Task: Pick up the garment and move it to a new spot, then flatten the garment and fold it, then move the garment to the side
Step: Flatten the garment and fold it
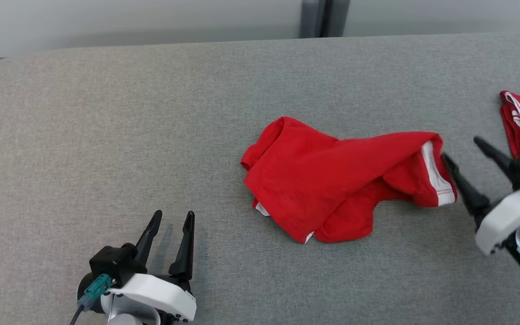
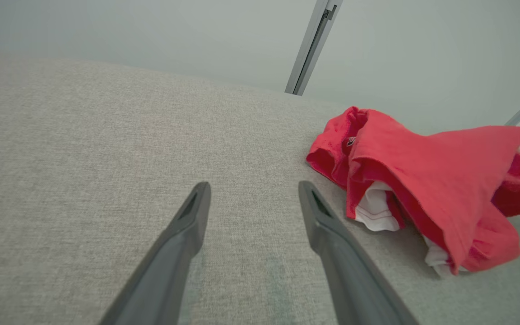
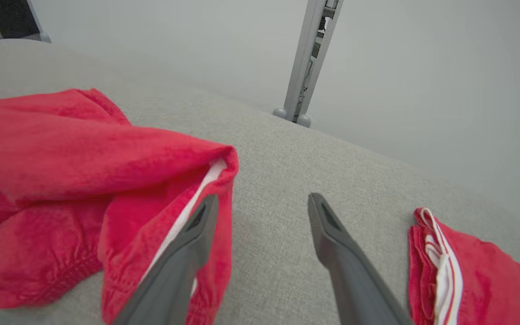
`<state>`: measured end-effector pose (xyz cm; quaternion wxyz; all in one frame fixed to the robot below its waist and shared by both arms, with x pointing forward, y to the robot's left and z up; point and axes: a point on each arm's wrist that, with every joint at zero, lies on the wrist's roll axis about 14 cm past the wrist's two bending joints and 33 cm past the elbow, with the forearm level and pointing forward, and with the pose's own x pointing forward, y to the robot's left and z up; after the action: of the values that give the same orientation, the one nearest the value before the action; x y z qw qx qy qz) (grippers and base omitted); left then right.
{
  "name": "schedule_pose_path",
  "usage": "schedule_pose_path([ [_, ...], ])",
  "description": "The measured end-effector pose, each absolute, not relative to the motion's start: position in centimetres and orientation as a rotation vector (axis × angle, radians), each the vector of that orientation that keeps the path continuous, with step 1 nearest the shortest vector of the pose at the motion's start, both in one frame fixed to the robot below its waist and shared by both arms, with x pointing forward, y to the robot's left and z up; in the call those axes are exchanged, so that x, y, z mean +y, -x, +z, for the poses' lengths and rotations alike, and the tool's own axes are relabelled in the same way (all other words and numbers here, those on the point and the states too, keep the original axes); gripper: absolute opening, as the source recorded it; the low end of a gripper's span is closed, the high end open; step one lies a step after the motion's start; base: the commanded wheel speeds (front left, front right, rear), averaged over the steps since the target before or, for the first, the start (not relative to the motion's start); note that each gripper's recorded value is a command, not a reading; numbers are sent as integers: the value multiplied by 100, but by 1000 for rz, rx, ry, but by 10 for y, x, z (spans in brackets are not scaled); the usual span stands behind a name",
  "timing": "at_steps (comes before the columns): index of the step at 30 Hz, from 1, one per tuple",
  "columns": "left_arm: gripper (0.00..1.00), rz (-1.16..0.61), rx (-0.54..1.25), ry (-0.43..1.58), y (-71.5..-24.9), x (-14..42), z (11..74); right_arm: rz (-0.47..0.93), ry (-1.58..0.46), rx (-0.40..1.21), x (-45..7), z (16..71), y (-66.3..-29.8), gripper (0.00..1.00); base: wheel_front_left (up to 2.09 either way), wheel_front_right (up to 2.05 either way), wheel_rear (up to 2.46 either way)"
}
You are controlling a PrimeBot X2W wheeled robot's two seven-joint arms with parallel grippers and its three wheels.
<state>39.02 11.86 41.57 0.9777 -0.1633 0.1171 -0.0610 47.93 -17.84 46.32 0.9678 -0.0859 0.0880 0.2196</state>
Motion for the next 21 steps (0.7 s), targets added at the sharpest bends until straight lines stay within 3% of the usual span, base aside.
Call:
schedule_pose_path([
  [8,100,-165,229,325,-389,107,421,361,139,204,-200,446,-438,100,0,0,0],
  [21,100,-154,227,322,-375,111,424,387,-103,264,-145,416,-380,100,0,0,0],
])
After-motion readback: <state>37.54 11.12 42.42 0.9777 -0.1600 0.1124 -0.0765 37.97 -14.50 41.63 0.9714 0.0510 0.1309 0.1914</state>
